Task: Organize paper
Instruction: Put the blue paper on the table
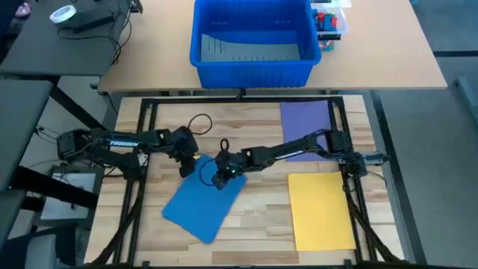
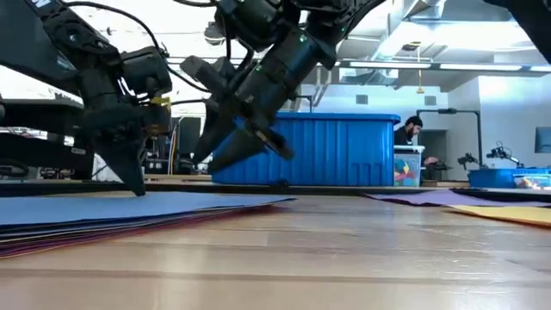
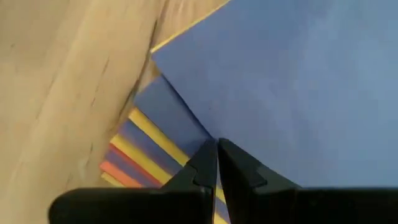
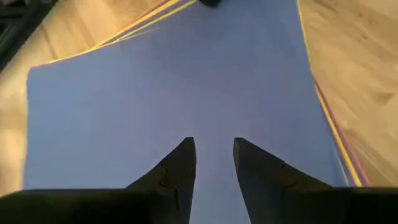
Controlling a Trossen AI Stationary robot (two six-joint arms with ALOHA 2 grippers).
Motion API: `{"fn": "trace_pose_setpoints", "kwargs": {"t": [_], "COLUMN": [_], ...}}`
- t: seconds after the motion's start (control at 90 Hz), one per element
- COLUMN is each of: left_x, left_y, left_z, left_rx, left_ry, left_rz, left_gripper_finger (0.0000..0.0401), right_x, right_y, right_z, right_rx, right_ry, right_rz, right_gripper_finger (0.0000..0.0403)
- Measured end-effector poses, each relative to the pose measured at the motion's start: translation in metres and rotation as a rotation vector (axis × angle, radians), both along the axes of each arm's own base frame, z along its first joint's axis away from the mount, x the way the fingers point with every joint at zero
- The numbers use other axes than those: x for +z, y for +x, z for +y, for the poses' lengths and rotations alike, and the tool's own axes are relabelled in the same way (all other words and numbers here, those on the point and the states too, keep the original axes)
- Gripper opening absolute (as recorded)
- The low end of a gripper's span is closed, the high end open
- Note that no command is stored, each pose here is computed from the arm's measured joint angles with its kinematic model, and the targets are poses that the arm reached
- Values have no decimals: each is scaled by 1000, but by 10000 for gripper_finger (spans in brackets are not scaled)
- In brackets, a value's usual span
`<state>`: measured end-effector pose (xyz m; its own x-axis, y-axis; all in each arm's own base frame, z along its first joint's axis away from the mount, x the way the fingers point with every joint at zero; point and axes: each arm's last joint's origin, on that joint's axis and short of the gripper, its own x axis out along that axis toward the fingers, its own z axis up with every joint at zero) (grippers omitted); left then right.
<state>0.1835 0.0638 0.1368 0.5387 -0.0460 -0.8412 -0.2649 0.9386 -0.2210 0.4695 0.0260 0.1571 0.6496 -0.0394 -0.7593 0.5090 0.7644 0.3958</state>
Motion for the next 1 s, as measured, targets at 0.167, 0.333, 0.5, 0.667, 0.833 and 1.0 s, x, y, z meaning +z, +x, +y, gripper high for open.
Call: {"fn": "trace_pose_setpoints", "kwargs": {"t": [0.167, 0.333, 0.5, 0.667, 0.833, 1.0], "left_x": [-7, -17, -24, -25, -15, 19], "left_y": [4, 7, 8, 7, 8, 14], "left_z": [1, 2, 3, 4, 7, 7], "left_rx": [-22, -32, -59, -59, -20, 27], "left_ry": [4, -19, -22, -20, 1, 24], "left_rz": [20, 60, 89, 88, 74, -2], "left_gripper_finger": [0, 0, 0, 0, 0, 0], "right_x": [-10, -18, -16, -12, 4, 39], "right_y": [-2, -13, -32, -45, -41, -38], "right_z": [0, 3, 14, 24, 30, 29], "right_rx": [20, 34, 72, 105, 119, 111], "right_ry": [-39, -45, -52, -56, -51, -49], "right_rz": [60, 198, 376, 521, 529, 465], "right_gripper_finger": [102, 102, 102, 102, 102, 102]}}
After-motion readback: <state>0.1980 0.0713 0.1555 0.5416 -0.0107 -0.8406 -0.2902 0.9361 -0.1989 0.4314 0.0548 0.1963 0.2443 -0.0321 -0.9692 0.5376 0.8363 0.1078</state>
